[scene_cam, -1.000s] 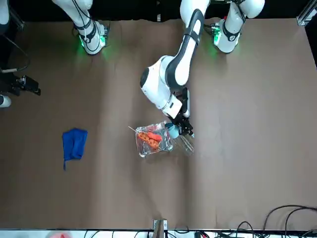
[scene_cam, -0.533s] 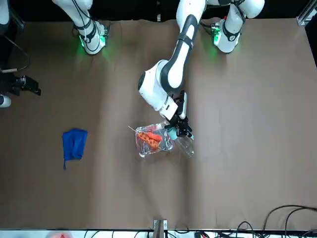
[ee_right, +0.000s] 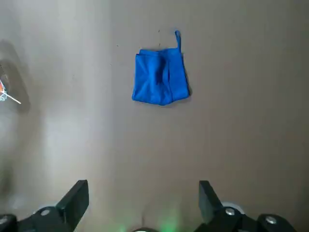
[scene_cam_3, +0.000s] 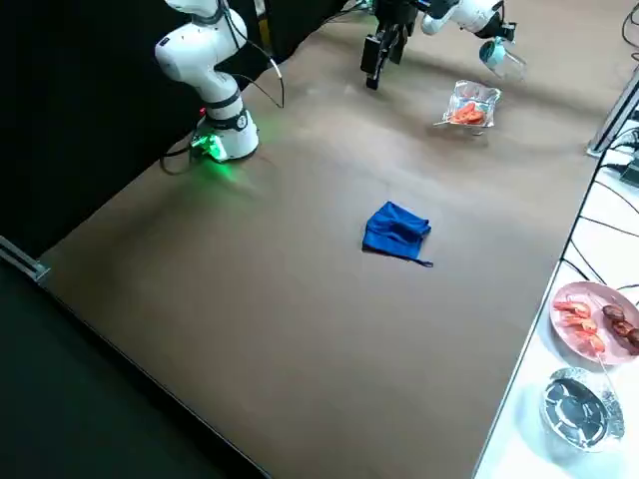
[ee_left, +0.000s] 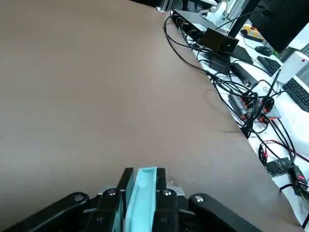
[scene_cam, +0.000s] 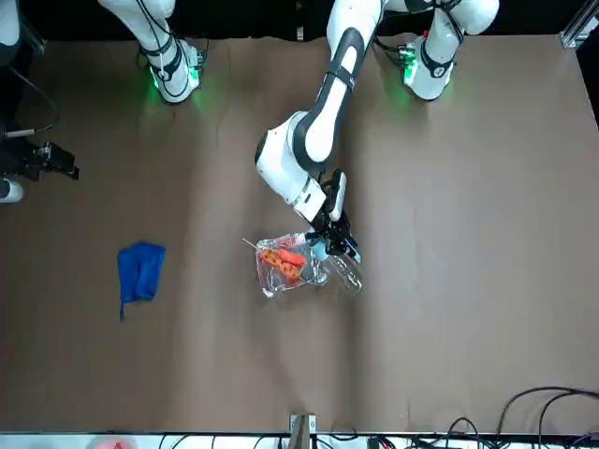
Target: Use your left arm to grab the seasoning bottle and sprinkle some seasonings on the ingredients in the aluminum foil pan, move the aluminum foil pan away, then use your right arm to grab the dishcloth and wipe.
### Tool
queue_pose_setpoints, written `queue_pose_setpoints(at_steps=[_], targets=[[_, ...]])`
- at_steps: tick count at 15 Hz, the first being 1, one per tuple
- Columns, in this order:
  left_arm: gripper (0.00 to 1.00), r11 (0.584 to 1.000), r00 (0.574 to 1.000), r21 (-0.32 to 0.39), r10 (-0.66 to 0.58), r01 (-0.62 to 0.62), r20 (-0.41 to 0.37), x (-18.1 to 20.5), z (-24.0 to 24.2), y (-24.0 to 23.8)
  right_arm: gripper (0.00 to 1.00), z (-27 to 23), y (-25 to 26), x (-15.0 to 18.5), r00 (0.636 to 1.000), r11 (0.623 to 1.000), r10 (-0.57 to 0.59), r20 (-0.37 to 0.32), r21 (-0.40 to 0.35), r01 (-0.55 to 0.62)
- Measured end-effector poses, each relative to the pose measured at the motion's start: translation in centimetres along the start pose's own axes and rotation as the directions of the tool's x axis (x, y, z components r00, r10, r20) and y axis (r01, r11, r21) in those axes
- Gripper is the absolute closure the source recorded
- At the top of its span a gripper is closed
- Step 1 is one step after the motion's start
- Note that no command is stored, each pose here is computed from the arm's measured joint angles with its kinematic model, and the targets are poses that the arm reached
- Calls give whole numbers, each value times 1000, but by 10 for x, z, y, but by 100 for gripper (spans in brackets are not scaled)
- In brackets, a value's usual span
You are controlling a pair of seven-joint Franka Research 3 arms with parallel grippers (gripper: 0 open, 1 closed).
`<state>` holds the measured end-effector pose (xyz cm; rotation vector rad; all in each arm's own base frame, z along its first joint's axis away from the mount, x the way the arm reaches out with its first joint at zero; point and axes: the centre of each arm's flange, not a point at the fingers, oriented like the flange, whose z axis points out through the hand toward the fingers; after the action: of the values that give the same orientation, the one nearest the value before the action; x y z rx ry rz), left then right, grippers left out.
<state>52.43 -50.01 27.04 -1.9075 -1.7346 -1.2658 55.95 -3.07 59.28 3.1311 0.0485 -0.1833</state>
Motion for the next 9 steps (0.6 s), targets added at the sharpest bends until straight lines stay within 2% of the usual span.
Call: queue_pose_setpoints(at_steps=[9], targets=[[78,999,999,-30,37,-37,-12,-2,-8,-2,0,0,1,0,1000,1000,2,0,0,-2]])
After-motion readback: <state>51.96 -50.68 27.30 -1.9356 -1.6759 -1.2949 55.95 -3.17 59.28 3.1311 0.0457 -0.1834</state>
